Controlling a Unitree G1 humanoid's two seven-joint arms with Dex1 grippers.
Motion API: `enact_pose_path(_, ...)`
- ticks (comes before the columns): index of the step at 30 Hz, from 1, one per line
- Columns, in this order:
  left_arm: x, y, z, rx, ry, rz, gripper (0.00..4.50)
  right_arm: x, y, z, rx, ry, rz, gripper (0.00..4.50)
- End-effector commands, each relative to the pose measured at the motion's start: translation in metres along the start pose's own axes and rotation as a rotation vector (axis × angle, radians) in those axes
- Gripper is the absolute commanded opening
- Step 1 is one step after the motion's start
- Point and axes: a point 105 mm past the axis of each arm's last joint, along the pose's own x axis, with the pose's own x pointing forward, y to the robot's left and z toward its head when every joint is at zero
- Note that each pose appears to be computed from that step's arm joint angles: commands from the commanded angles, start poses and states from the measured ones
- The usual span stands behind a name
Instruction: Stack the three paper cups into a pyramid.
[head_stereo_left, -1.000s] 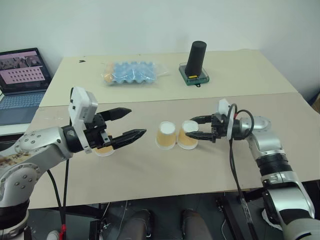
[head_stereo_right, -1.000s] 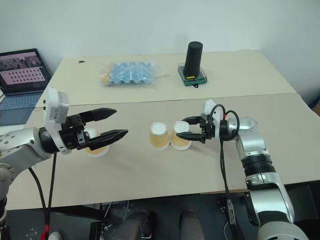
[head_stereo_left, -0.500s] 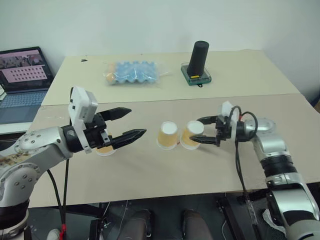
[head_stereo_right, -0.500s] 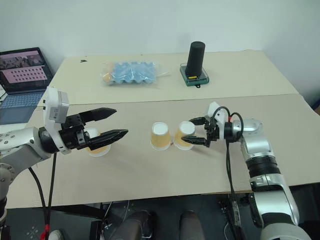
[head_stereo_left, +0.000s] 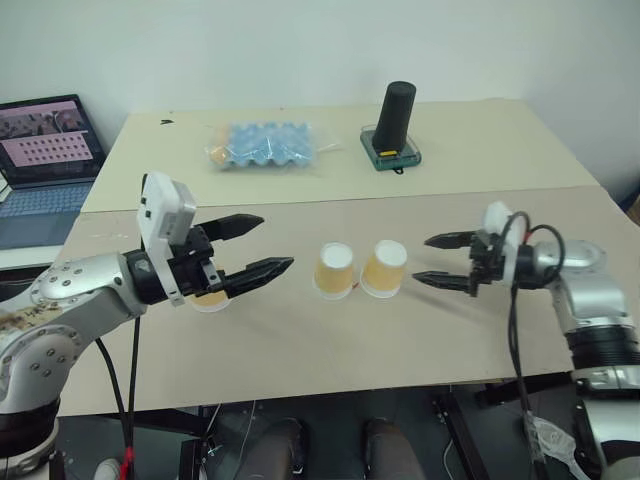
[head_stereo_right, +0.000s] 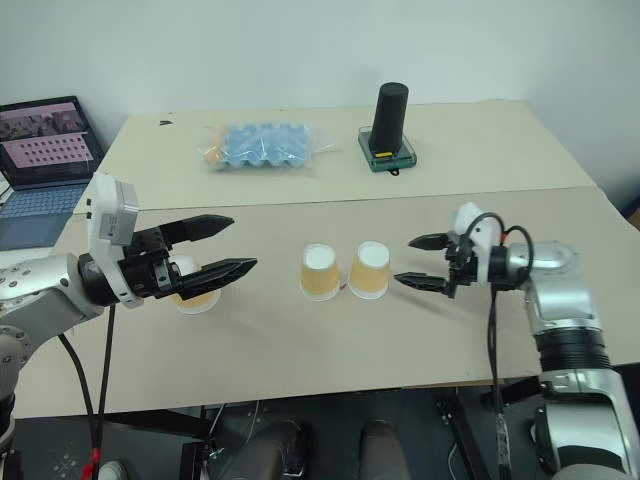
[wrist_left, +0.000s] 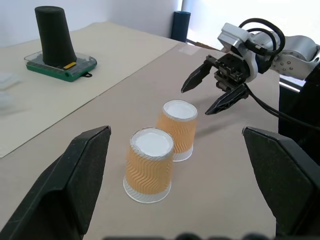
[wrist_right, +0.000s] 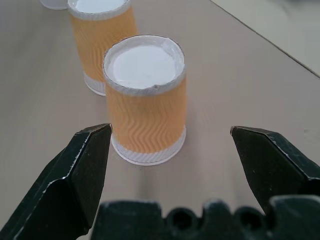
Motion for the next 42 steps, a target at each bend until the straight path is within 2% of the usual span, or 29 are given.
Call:
enact_pose_path(1, -0.001, 0.01, 0.012, 0.032, -0.103, 0.156, 4.5, -0.032, -0.001, 0.071, -0.106, -0.173, -0.052, 4.45)
enact_pose_path(4, 0.001, 0.021, 0.01, 0.004, -0.174, 0.337, 4.5, -0.043, 0.019, 0.099, -0.139, -0.25, -0.009, 4.45)
enact_pose_path(7, -0.002, 0.031, 0.007, 0.016, -0.219, 0.522, 4.5, -0.044, 0.036, 0.111, -0.13, -0.282, 0.037, 4.45)
enact_pose_path(9, -0.013, 0.041, -0.002, 0.061, -0.231, 0.773, 4.5, -0.038, 0.051, 0.114, -0.12, -0.296, 0.074, 4.45)
enact_pose_path(11, -0.026, 0.04, -0.021, 0.14, -0.177, 0.913, 4.5, -0.029, 0.066, 0.111, -0.117, -0.29, 0.117, 4.45)
enact_pose_path(13, -0.041, 0.04, -0.05, 0.127, -0.093, 1.008, 4.5, -0.023, 0.07, 0.106, -0.114, -0.279, 0.117, 4.45)
enact_pose_path(15, -0.053, 0.039, -0.068, 0.109, -0.054, 1.073, 4.5, -0.022, 0.069, 0.101, -0.101, -0.266, 0.11, 4.45)
enact_pose_path(19, -0.058, 0.036, -0.089, 0.074, -0.008, 1.076, 4.5, -0.023, 0.066, 0.098, -0.093, -0.255, 0.096, 4.45)
enact_pose_path(22, -0.057, 0.04, -0.095, 0.09, 0.001, 1.056, 4.5, -0.026, 0.065, 0.099, -0.093, -0.26, 0.091, 4.45)
enact_pose_path(34, -0.039, 0.048, -0.093, 0.113, -0.029, 0.935, 4.5, -0.03, 0.065, 0.095, -0.087, -0.247, 0.066, 4.45)
enact_pose_path(42, -0.04, 0.065, -0.101, 0.088, -0.011, 0.958, 4.5, -0.034, 0.064, 0.094, -0.083, -0.243, 0.044, 4.45)
